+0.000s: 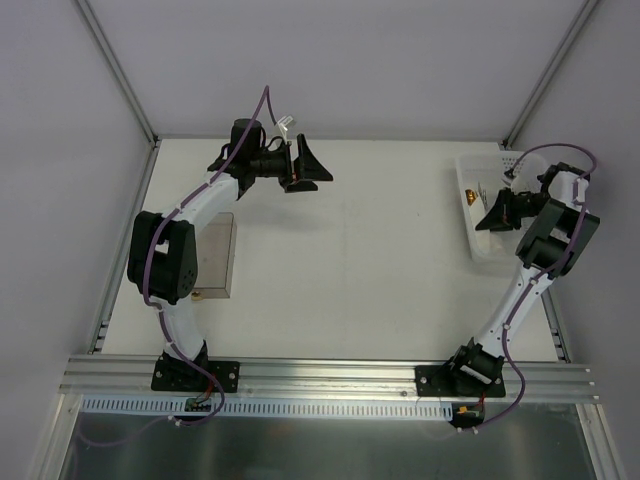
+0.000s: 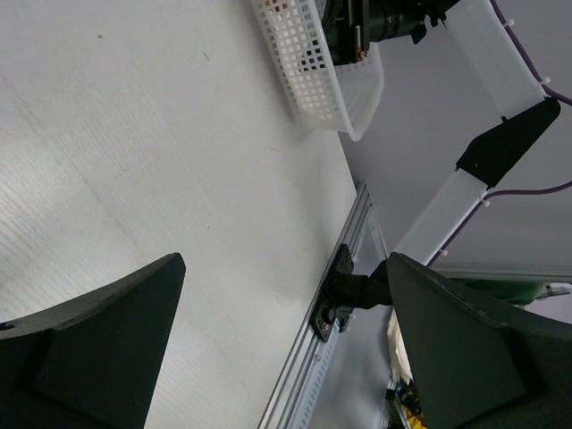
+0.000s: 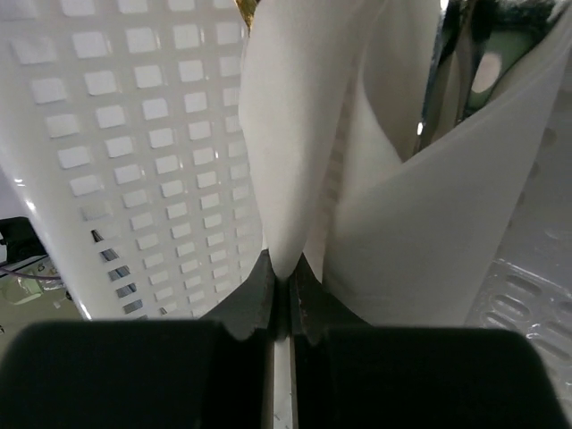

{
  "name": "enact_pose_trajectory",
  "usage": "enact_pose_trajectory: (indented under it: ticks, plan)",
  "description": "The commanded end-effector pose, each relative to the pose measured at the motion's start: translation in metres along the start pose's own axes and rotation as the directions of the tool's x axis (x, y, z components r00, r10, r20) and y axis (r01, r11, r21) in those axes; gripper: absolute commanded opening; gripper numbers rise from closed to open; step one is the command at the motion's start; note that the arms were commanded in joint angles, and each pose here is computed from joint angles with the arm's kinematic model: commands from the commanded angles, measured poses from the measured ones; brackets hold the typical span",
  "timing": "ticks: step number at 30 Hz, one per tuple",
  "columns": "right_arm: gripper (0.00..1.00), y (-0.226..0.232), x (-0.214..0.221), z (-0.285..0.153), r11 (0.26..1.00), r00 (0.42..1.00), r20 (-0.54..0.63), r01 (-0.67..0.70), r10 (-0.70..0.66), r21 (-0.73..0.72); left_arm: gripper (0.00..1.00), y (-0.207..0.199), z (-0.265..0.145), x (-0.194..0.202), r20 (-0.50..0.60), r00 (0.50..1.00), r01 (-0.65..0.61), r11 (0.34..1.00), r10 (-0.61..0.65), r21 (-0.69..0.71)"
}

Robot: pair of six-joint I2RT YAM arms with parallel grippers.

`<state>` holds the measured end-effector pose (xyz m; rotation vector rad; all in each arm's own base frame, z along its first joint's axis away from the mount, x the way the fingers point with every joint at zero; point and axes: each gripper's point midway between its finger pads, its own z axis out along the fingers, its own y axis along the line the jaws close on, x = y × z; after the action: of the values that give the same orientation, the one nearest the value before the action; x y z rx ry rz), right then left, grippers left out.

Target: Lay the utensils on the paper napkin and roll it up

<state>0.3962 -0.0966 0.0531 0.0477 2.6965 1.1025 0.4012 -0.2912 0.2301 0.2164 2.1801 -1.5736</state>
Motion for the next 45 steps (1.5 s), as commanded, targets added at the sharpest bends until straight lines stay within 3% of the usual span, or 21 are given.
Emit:
enact_pose_trajectory:
  ticks: [1,4,17,26,32,40,45]
  plan:
    - [0.00,0.017,0.037,-0.002,0.987,0.980,-0.135,-0.154,0.147,-0.045,0.99,-0.001,0.004,-0.001,0.003,1.000,-0.009,1.000,0.009,0.007]
    - [0.02,0.014,0.040,-0.001,0.987,0.979,-0.137,-0.156,0.150,-0.035,0.99,-0.001,0.003,-0.001,0.003,1.000,-0.011,1.000,0.011,0.009]
    - [0.31,0.020,0.022,-0.010,0.996,0.992,-0.097,-0.085,0.086,0.015,0.99,-0.001,0.004,-0.001,0.002,1.000,-0.011,1.000,0.011,0.009]
    - [0.41,0.035,0.007,-0.031,0.999,0.999,-0.035,0.001,0.001,0.044,0.99,-0.001,0.002,-0.003,0.018,1.000,-0.015,1.000,0.015,-0.004]
    - [0.58,0.047,0.000,-0.046,0.996,0.998,0.002,0.058,-0.059,0.073,0.99,-0.003,0.002,-0.005,0.027,0.999,-0.024,1.000,0.024,-0.009]
    - [0.56,0.066,-0.005,-0.061,0.988,0.990,0.046,0.128,-0.132,0.082,0.99,-0.004,0.002,-0.008,0.032,0.999,-0.029,1.000,0.029,-0.011]
    - [0.28,0.061,0.007,-0.058,0.989,0.992,0.002,0.123,-0.123,0.086,0.99,-0.003,0.002,-0.007,0.029,0.999,-0.028,1.000,0.029,-0.011]
